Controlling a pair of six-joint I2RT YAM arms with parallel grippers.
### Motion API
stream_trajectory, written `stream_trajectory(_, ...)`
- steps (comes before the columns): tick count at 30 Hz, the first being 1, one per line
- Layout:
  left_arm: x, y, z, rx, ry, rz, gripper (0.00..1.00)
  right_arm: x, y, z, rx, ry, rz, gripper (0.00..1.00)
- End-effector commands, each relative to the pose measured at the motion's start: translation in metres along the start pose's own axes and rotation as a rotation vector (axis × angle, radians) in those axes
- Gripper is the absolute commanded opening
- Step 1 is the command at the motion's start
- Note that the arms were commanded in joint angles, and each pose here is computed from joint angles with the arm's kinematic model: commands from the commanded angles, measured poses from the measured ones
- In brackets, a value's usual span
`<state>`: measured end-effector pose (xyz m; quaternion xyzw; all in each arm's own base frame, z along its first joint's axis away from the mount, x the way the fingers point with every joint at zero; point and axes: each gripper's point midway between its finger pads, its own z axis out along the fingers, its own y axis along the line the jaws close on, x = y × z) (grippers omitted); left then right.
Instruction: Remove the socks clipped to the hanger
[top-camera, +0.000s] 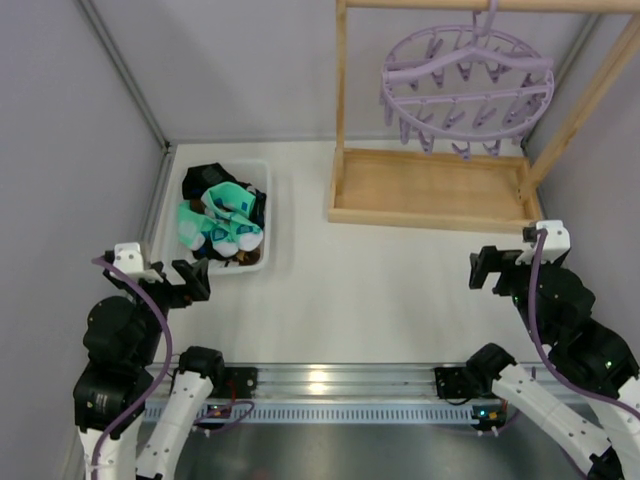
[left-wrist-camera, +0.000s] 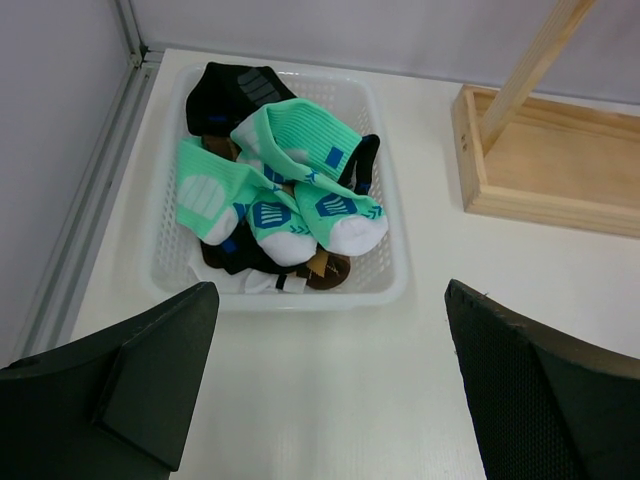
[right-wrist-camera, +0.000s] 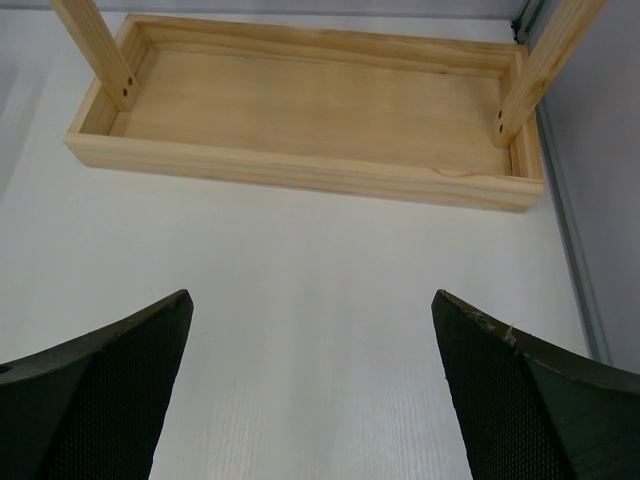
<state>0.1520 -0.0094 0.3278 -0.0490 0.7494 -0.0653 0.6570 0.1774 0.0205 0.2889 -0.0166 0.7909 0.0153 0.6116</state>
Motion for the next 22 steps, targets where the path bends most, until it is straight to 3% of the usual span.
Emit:
stream_trajectory(1, 0.003, 0.001, 0.000, -0.005, 0.001, 0.000, 0.98, -0.012, -0.001, -0.009, -0.025, -0.039, 0.016, 0.99)
stream_trajectory(22, 0.008, 0.000, 0.010, -0.007, 0.043, 0.002, 0.98, -0.012, -0.001, -0.009, -0.021, -0.038, 0.020, 0.99)
